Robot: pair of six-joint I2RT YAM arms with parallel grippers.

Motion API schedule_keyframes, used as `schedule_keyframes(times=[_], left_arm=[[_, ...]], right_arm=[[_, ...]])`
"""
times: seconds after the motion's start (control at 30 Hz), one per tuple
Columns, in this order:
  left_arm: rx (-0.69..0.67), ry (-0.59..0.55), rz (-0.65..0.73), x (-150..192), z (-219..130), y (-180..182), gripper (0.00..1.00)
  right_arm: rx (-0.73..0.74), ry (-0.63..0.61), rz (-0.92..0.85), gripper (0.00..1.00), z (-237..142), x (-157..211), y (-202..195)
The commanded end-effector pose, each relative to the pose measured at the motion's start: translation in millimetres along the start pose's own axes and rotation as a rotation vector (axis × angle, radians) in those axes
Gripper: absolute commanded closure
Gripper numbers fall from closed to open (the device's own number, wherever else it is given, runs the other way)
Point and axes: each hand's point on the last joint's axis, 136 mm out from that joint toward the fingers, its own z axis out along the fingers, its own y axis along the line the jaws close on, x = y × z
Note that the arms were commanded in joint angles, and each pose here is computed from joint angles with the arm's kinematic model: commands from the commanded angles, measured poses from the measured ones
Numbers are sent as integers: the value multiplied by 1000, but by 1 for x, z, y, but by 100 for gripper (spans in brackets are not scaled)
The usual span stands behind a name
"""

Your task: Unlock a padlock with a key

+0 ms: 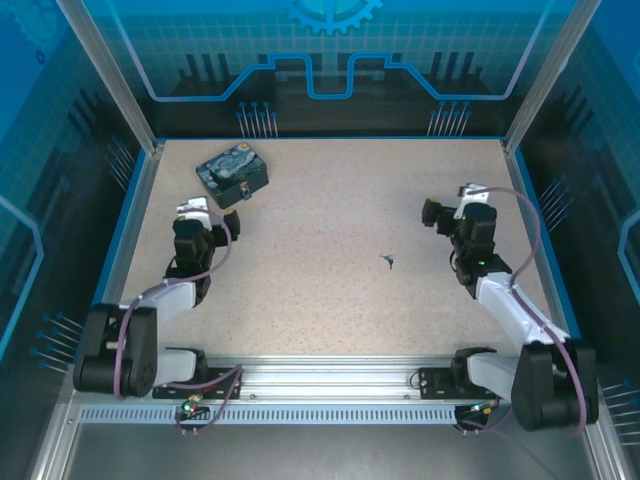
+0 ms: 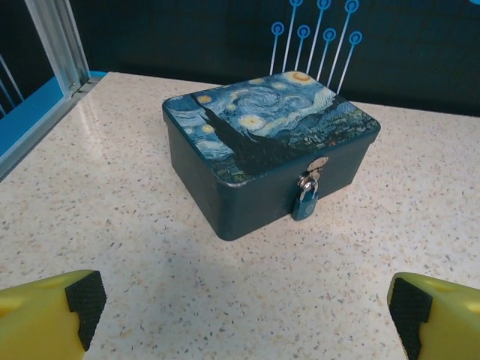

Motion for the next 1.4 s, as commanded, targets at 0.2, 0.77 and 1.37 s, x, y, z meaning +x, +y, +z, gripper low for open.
schedule_keyframes(times=[0.2,0.77,1.37], left_arm=[[-63,344,-206,-26,-7,-11,1],[-96,576,-102,-52,152,-35,1],[-113,542,-78,-41,262,-26,1]], right_arm=[[11,362,198,0,-31,31,-1],[-318,666,-53,0,-62,99,141],[-399,559,-88,0,-100,70,135]])
